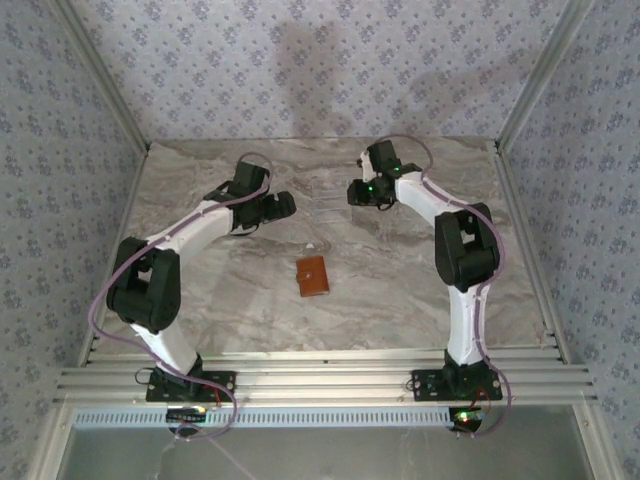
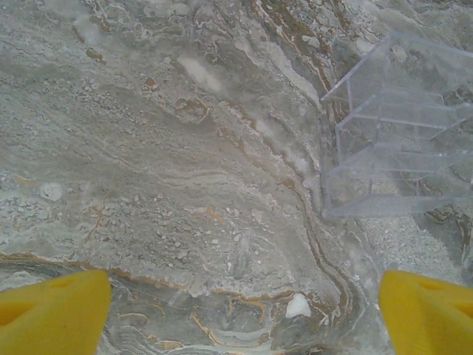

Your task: Take the credit cards out of the card holder

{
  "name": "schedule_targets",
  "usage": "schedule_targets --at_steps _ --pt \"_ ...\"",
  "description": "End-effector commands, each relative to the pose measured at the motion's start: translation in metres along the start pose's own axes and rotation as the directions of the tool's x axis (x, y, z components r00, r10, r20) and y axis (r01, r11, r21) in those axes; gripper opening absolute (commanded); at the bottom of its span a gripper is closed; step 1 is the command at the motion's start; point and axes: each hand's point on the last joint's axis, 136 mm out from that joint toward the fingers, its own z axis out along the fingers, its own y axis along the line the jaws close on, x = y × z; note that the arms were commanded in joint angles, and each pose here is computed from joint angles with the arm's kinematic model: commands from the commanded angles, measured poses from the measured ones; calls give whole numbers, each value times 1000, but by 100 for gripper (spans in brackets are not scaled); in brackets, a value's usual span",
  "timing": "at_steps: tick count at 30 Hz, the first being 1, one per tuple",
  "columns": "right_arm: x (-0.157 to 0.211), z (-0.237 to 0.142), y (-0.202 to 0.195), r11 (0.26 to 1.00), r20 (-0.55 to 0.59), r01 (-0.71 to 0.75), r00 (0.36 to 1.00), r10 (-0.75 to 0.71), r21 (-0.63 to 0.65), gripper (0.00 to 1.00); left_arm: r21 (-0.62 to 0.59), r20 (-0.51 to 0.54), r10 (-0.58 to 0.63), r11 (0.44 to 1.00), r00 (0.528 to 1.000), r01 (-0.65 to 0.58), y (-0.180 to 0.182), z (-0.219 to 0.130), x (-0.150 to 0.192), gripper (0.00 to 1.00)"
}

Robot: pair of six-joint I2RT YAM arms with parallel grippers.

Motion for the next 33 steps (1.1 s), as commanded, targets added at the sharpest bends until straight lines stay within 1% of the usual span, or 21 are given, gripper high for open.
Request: schedule_targets --at_steps 1,4,9,16,22,27,29,33 --pt "-2 8 5 1000 -29 -15 999 15 0 31 26 -14 -18 999 1000 18 -9 -4 1 93" --pt "-2 17 4 1000 -39 -21 999 21 7 29 11 -23 -21 1000 1000 21 -5 -2 4 93" --pt "2 26 0 999 -56 -27 998 28 20 28 5 -30 -24 1000 999 24 -3 -1 7 93" --pt "7 32 -1 999 -70 -27 997 29 27 22 8 -33 -20 1000 999 20 -4 -1 7 93" --pt "11 36 -2 999 -84 -24 996 27 33 20 0 -42 -22 1000 999 22 -3 0 8 93" --pt "15 35 1 999 -94 -10 995 14 42 17 -6 -45 -21 1000 999 21 -1 -1 9 93" --pt "18 33 1 998 -96 -3 995 9 57 14 -8 -45 -23 1000 999 22 -1 -1 10 93" --pt "20 25 0 996 -86 9 996 -1 89 11 -11 -43 -22 1000 999 21 0 -3 9 93"
